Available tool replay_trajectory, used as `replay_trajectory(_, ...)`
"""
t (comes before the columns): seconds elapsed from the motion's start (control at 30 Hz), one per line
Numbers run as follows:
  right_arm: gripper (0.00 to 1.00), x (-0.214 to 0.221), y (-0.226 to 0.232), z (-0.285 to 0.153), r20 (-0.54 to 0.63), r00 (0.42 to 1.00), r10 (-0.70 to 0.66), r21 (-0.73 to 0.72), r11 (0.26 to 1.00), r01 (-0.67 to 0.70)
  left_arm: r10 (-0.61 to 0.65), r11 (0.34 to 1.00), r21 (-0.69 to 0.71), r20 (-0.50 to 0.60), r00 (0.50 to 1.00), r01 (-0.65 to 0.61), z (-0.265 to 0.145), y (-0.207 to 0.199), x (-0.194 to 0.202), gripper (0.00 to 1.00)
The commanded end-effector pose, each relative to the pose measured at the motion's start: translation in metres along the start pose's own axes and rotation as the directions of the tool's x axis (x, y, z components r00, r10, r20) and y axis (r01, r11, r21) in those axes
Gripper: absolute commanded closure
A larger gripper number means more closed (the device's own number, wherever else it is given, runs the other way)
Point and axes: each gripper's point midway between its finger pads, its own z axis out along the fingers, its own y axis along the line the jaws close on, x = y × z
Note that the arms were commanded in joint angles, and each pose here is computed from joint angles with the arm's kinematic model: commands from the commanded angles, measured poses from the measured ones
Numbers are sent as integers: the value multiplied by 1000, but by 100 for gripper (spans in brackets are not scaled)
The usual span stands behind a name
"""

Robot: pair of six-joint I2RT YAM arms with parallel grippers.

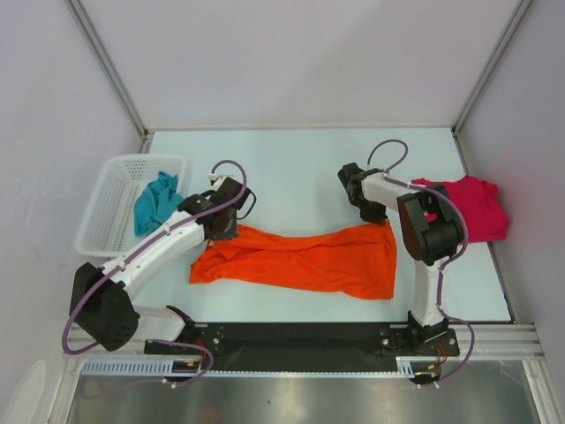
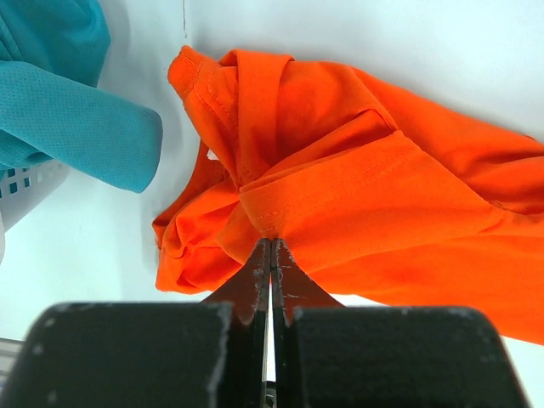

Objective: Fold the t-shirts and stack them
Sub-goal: Grap the side of the flattened tshirt furthest away from the robot with both arms

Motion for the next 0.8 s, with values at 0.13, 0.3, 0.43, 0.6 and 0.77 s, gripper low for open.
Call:
replay_trajectory(0.13, 100, 22, 16, 8, -50, 999, 11, -105, 994, -17, -2, 1000, -2, 54, 999, 2, -10, 1, -17, 100)
replay_trajectory(0.3, 100, 11, 3, -3, 6, 998, 55, -88, 995, -54, -4, 1000, -2, 55, 998, 4, -10, 1, -17, 100)
replay_trajectory(0.43, 100, 1, -7, -7, 37, 997, 70, -47, 997, -68, -3, 1000, -2, 52, 999, 3, -9, 1, -16, 100)
replay_trajectory(0.6, 79, 2, -16, 0, 21, 999, 32, 75, 997, -33, -1, 1000, -2, 49, 999, 1, -7, 0, -15, 100)
replay_trajectory(0.77, 69, 0, -9, 1, 22, 999, 32, 66, 997, -34, 3, 1000, -9, 46, 999, -2, -6, 1, -13, 100)
